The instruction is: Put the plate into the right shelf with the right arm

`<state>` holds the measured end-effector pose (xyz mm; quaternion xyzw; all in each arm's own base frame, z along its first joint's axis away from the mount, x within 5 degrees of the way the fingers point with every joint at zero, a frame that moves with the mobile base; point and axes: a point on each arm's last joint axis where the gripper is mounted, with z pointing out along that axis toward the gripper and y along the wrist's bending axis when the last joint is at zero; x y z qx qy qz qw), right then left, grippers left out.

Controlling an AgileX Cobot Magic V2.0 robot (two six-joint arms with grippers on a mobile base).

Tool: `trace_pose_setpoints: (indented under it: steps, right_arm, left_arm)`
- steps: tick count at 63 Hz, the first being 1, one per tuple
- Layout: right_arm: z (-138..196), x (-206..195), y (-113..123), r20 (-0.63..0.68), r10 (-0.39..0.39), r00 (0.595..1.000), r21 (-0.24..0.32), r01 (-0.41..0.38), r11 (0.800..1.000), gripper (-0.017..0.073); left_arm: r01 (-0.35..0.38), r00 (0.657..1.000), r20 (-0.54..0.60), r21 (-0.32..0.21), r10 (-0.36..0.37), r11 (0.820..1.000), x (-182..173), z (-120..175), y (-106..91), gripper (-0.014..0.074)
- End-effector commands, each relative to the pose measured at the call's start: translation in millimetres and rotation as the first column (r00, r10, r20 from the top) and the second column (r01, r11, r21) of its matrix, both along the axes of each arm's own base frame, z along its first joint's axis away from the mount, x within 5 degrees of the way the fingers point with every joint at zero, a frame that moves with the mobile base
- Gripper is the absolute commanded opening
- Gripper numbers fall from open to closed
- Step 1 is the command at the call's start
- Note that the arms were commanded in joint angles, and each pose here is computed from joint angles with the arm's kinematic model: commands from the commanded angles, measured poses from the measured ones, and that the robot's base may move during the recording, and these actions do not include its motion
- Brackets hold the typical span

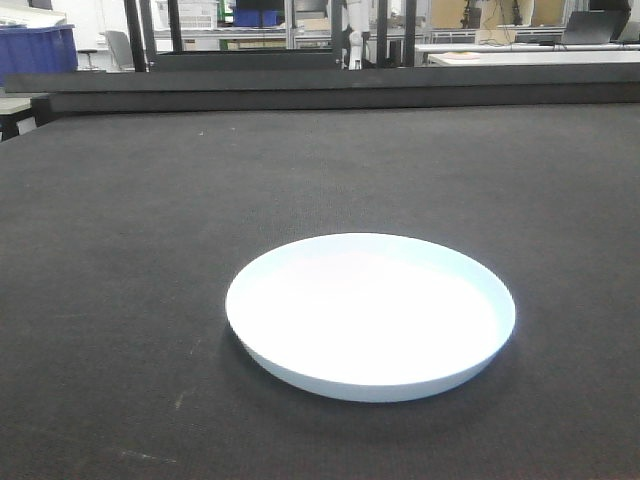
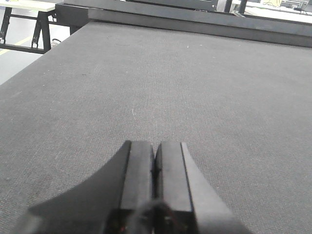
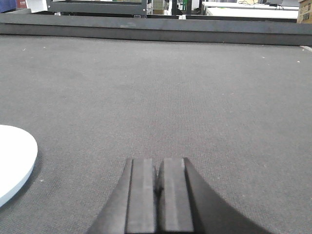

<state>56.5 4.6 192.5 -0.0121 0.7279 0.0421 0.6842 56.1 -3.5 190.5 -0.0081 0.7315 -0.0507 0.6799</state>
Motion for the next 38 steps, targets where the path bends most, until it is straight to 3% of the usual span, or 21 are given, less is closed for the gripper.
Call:
trace_pose_setpoints:
  steps: [1, 38]
  right_arm:
    - [10.6, -1.1, -0.8, 0.105, -0.010, 0.994, -0.009, 0.011, 1.000, 0.0057]
    - [13.7, -1.3, -0.9, 0.139, -0.011, 0.990, -0.005, 0.012, 1.000, 0.0057]
  left_arm:
    - [0.008, 0.997, 0.078, -0.013, -0.007, 1.000, 0.3, 4.5, -0.5, -0.0047]
    - [0.008, 0.997, 0.078, -0.013, -0.007, 1.000, 0.3, 4.5, -0.5, -0.0047]
